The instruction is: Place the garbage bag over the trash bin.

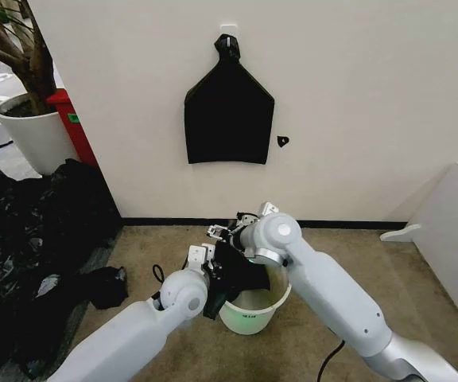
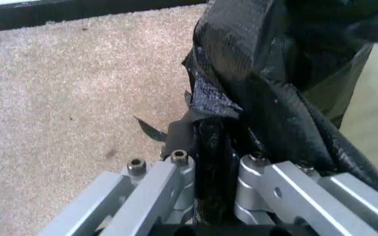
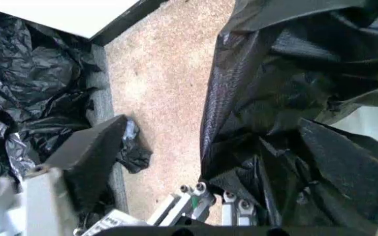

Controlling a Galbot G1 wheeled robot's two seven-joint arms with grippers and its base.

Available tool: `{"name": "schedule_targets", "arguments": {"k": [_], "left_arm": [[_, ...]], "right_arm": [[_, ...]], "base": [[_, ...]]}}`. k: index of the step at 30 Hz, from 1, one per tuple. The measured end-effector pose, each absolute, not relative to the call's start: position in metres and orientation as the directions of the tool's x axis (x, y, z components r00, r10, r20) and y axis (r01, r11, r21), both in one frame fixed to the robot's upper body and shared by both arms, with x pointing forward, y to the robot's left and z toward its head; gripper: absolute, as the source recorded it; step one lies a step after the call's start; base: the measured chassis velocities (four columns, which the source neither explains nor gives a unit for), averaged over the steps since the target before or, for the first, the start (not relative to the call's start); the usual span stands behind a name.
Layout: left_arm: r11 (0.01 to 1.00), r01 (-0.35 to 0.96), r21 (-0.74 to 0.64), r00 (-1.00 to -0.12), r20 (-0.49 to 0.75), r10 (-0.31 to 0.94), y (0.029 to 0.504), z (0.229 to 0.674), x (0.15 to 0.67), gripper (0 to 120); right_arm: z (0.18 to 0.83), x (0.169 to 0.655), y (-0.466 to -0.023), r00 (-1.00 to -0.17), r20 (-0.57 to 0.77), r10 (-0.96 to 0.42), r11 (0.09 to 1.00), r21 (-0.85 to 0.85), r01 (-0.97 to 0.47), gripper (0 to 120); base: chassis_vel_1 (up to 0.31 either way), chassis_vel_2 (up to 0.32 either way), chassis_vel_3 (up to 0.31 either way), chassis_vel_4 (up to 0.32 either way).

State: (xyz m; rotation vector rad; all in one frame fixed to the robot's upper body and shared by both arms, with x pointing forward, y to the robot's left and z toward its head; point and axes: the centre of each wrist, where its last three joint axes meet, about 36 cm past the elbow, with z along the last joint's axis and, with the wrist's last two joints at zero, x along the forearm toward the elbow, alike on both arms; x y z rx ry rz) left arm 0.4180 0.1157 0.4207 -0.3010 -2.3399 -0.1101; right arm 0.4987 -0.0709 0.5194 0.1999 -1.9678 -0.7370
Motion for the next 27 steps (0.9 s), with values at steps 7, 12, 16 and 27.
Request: {"name": "schedule_targets", "arguments": {"k": [7, 12, 16, 27], "left_arm": [[0.969, 0.248, -0.012, -0.684, 0.705, 0.184, 0.116, 0.421, 0.418, 6], [0.969, 0.245, -0.013, -0.685, 0.705, 0.183, 0.117, 0.422, 0.418, 6], [0.97, 0.244, -0.013, -0.686, 0.705, 0.182, 0.117, 0.421, 0.418, 6], [0.969, 0.245, -0.01, -0.688, 0.703, 0.182, 0.118, 0.42, 0.417, 6]], "right_arm": [[0.51, 0.498, -0.071, -0.502, 0.76, -0.413, 0.814, 0.555, 0.171, 65], [0.51, 0.495, -0.075, -0.507, 0.761, -0.406, 0.82, 0.548, 0.167, 49], [0.507, 0.495, -0.076, -0.514, 0.762, -0.395, 0.825, 0.54, 0.167, 31], [0.501, 0.494, -0.074, -0.52, 0.76, -0.389, 0.828, 0.536, 0.164, 0]], "base": [[0.0, 0.0, 0.0, 0.0], [0.0, 0.0, 0.0, 0.0], [0.0, 0.0, 0.0, 0.0], [0.0, 0.0, 0.0, 0.0]]}}
